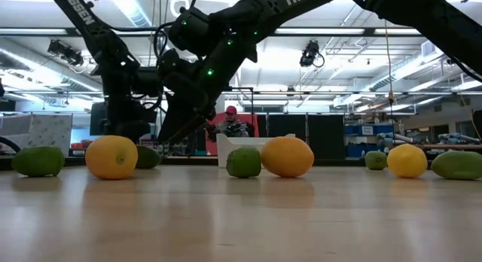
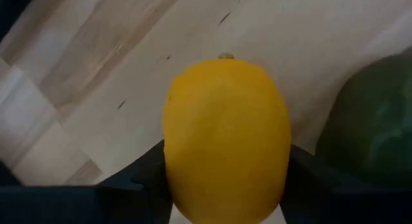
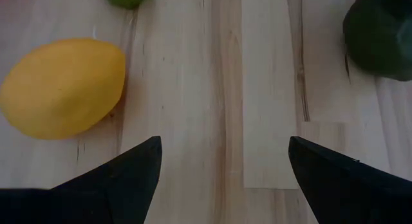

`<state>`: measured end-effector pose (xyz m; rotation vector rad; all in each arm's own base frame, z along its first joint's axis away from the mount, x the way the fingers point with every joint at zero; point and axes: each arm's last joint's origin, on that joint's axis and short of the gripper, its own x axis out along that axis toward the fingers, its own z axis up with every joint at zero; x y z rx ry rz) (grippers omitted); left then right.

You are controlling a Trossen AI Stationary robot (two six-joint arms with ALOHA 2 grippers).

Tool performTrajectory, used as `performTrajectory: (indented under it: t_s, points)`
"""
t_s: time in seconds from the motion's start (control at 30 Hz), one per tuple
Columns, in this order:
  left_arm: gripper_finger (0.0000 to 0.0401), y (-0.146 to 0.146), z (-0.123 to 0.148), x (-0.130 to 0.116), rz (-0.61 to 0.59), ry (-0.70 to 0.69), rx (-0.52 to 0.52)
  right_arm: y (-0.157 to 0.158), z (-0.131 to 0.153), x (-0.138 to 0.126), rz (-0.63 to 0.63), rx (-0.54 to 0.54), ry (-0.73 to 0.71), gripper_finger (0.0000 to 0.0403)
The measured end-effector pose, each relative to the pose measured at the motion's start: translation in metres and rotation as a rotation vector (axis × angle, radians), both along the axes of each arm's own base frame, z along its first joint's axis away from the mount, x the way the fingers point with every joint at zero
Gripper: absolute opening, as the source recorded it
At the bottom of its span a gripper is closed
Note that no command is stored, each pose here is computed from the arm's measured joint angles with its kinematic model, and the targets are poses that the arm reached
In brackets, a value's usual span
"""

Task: Sort produce into baskets
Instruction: Put the lemon into the red bin

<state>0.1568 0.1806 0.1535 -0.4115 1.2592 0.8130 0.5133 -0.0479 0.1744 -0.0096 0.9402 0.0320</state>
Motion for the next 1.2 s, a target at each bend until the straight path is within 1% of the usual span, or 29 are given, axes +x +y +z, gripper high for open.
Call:
performTrajectory:
  t_s: [0.13, 0.27, 0.37, 0.5, 0.6, 0.73, 0.8, 0.9, 0.97, 1.0, 1.07, 1.2]
  points:
    - [0.0208, 0.0, 0.023, 0.0, -0.002, -0.033, 0.04, 0.001, 0.0, 0.0, 0.001, 0.001, 0.004, 0.0347]
    - [0.0215, -0.006, 0.052, -0.005, -0.003, -0.063, 0.071, 0.002, 0.0, 0.0, 0.002, 0.002, 0.006, 0.0347]
    - [0.0216, -0.017, 0.073, -0.011, 0.005, -0.092, 0.09, 0.001, -0.001, 0.0, -0.002, 0.004, 0.007, 0.0347]
    - [0.0217, -0.043, 0.089, -0.017, -0.046, -0.113, 0.097, 0.001, -0.001, 0.0, -0.008, 0.008, 0.007, 0.0347]
    - [0.0218, -0.065, 0.096, -0.022, -0.052, -0.109, 0.054, 0.001, -0.001, 0.0, -0.011, 0.002, 0.007, 0.0347]
    - [0.0218, -0.104, 0.103, -0.032, -0.047, -0.098, -0.04, -0.002, -0.002, -0.003, -0.064, -0.079, 0.04, 0.0347]
    - [0.0218, -0.121, 0.107, -0.036, -0.045, -0.123, -0.064, -0.002, -0.004, -0.003, -0.072, -0.094, 0.048, 0.0347]
    - [0.0219, -0.142, 0.113, -0.044, -0.029, -0.183, -0.092, -0.004, -0.01, -0.003, -0.069, -0.092, 0.027, 0.0347]
    - [0.0219, -0.154, 0.115, -0.048, -0.025, -0.207, -0.135, -0.005, -0.014, -0.003, -0.073, -0.074, 0.026, 0.0347]
    - [0.0219, -0.159, 0.115, -0.049, -0.032, -0.208, -0.163, -0.006, -0.016, -0.004, -0.079, -0.065, 0.019, 0.0347]
    - [0.0219, -0.17, 0.114, -0.052, -0.07, -0.183, -0.259, -0.007, -0.02, -0.004, -0.089, -0.04, 0.012, 0.0347]
    - [0.0219, -0.188, 0.112, -0.047, -0.1, -0.168, -0.335, -0.007, -0.025, -0.005, -0.096, -0.035, 0.012, 0.0347]
